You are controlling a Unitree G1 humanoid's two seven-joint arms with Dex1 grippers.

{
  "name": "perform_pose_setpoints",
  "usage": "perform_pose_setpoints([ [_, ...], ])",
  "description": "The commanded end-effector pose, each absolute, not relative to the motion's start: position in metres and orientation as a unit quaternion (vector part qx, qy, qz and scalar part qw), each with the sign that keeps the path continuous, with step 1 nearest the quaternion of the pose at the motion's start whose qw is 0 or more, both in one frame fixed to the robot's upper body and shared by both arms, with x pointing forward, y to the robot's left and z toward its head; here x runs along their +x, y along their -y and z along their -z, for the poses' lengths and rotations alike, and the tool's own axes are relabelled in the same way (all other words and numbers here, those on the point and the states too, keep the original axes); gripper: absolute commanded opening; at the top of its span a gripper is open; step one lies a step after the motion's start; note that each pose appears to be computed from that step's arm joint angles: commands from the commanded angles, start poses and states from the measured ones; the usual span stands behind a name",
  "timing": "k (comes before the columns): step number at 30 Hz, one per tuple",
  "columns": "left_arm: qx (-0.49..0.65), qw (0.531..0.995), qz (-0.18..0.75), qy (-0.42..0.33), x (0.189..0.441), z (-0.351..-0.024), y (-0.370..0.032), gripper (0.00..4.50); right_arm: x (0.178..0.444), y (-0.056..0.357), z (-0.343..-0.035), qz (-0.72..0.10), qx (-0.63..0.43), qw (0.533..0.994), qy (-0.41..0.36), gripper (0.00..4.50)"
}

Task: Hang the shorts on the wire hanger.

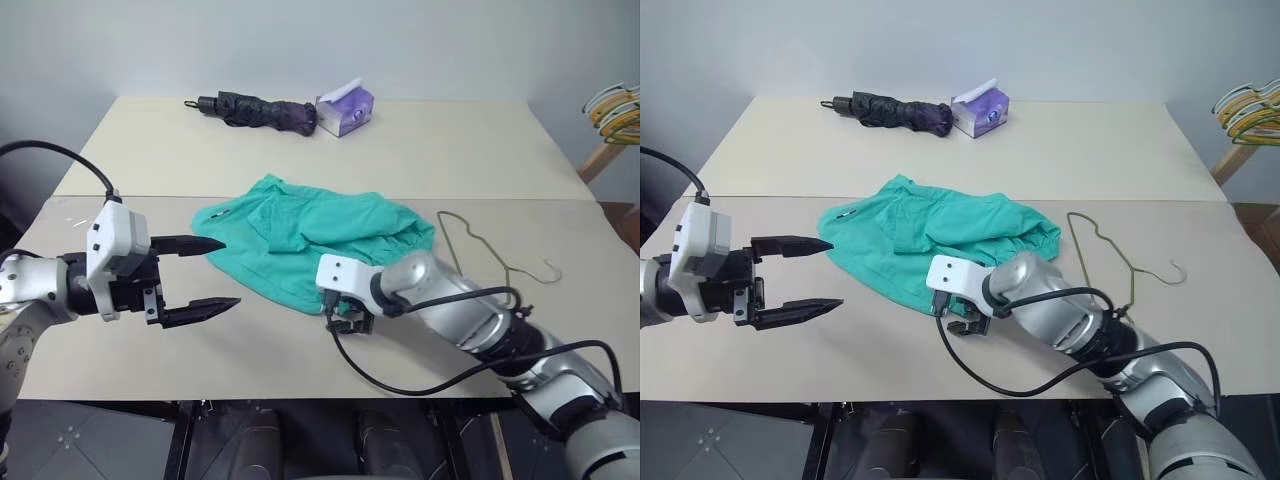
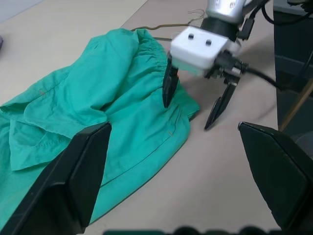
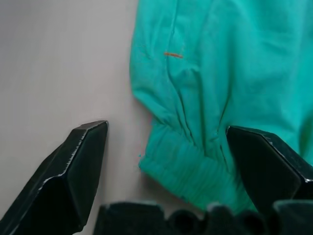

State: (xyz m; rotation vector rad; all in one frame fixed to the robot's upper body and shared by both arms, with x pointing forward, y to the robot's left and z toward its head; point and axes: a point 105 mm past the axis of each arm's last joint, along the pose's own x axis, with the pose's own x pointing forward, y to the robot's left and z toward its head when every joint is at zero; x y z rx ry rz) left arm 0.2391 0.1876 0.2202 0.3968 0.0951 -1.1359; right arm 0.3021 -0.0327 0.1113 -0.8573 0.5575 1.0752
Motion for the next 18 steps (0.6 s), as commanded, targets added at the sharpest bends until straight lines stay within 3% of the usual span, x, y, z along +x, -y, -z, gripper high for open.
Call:
perform_pose_setpoints([
  [1,0.203,0.821,0.533,-0.028,0.237,-0.229,-0.186,4.5,0.316,0.039,-0.117,-0.448,-0.414,0.755,-0.242,3.61],
  [11,0.205,0.821,0.532,-0.025,0.237,-0.227,-0.185,4.5,0.316,0.053,-0.126,-0.444,-0.442,0.748,-0.221,0.14],
  [18,0.275,0.807,0.522,-0.031,0.243,-0.208,-0.186,4.5,0.317,0.07,-0.143,-0.448,-0.478,0.737,-0.166,0.0],
])
